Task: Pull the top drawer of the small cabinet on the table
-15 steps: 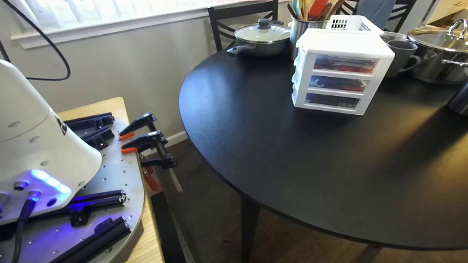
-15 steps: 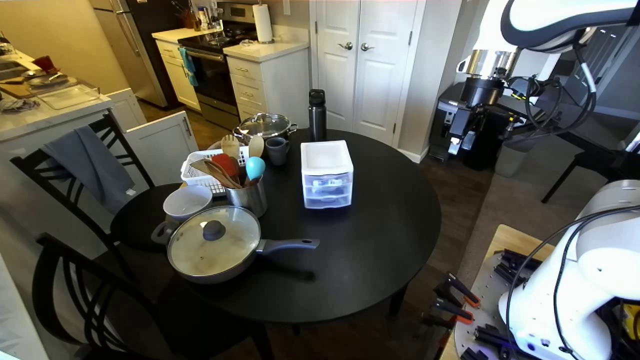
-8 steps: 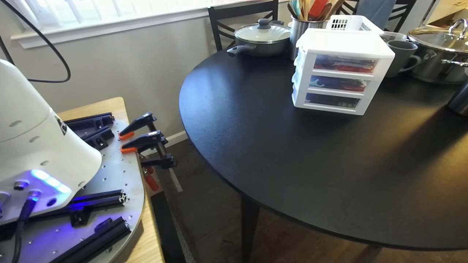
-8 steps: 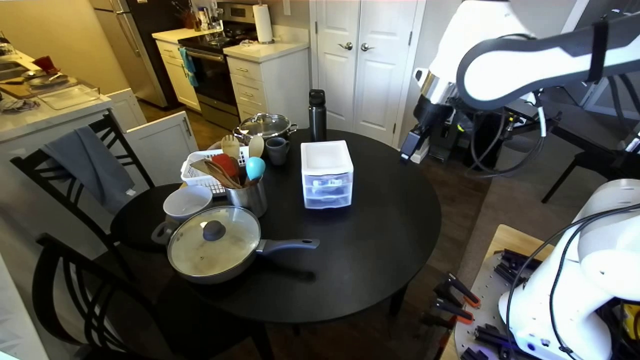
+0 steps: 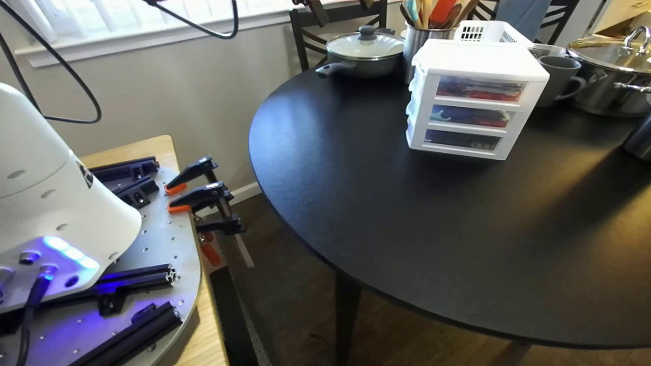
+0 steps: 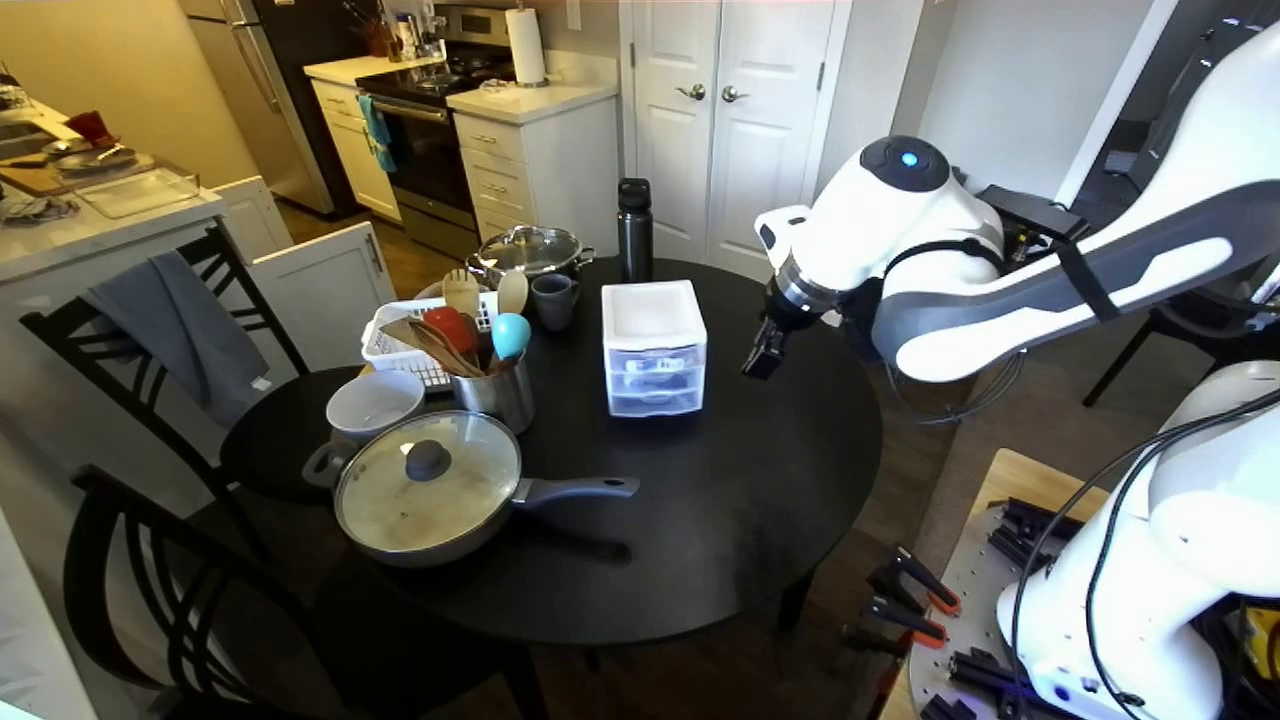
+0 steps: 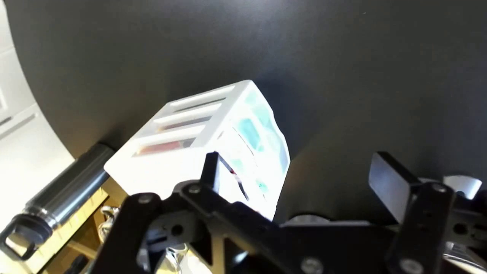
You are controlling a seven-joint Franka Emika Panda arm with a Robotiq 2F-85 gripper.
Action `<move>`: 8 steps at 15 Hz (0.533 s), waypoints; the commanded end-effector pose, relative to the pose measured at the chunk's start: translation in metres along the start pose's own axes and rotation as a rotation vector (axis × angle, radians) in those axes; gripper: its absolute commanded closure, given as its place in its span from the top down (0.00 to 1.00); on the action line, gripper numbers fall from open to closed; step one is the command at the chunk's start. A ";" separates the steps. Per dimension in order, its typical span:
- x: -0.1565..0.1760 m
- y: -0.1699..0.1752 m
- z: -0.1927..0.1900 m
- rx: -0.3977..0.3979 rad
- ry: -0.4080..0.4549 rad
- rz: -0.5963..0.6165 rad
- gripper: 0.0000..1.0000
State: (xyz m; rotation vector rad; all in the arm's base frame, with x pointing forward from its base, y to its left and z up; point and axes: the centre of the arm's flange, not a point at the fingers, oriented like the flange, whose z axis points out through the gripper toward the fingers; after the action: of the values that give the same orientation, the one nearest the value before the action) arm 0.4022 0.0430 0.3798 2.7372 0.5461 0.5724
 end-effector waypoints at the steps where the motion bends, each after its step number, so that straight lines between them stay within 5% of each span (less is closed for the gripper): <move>1: 0.002 -0.013 0.026 -0.146 0.098 -0.098 1.00; 8: 0.002 -0.032 0.049 -0.348 0.244 -0.206 1.00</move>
State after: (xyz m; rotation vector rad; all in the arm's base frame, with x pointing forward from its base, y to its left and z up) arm 0.4011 0.0567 0.3699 2.3730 0.7367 0.7974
